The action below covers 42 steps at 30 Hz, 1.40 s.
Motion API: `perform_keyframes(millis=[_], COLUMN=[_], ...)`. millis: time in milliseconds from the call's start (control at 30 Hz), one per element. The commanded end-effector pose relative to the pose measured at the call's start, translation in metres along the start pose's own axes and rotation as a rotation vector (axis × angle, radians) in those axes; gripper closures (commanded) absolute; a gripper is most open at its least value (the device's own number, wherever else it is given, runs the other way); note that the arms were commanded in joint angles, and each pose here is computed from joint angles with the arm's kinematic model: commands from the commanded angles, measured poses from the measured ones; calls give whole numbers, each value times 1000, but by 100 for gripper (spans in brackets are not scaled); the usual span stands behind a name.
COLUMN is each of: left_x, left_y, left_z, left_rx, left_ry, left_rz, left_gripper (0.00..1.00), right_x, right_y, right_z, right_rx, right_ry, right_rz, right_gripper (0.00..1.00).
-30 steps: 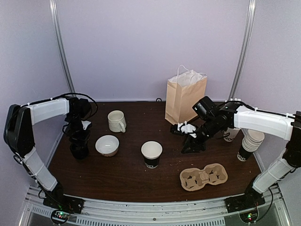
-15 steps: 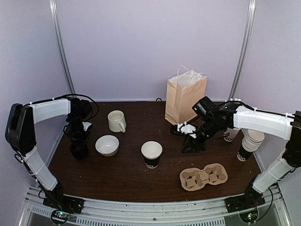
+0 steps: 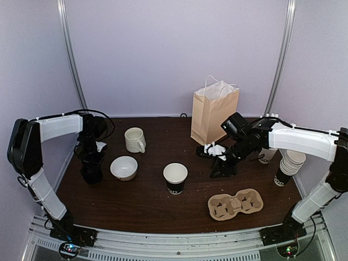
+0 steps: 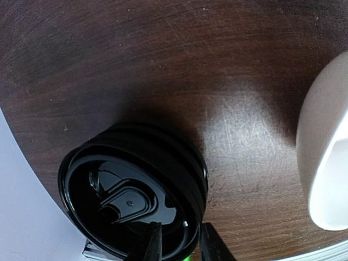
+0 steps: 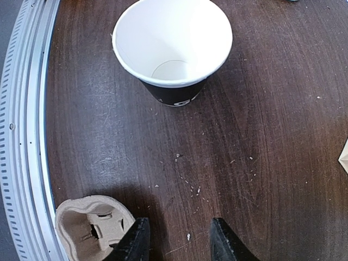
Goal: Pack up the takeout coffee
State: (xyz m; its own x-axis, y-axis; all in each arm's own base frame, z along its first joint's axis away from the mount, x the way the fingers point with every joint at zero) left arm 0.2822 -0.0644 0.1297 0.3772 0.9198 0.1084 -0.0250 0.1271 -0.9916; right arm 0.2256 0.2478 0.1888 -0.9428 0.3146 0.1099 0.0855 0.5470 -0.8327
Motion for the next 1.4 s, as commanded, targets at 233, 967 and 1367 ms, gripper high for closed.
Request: perform_keyframes(millis=[233,967,1367], left_x=[2,-23,-124], left_y=[-2,-126,-274], left_z=[-1,-1,-29], left_rx=[8,-386,-954], left_ry=[3,13,409], left_rz=[6,288,754], left_gripper=[79,89,88], right_x=[1,11,-4], right_y=[4,-2,-124], right_z=[4,-8,-118], right_rx=[29,23,-242], right_ry=[-18,-15,25], right_rz=[7,-30,155], right_gripper=[59,61,34])
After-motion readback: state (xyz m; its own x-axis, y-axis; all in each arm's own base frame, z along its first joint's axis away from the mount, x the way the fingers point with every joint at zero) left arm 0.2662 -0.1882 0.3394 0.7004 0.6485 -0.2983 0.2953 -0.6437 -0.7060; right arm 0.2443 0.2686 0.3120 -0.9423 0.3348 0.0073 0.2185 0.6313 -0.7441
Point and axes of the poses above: each gripper's point midway between its finger pads, its own y axis out along the fingers, its own x axis along the line the jaws close on, z = x × y, the point moved 6 cm from there along -y, back along the fingers, and after that the axes turned 11 degrees about y, right-handed, at the moved point
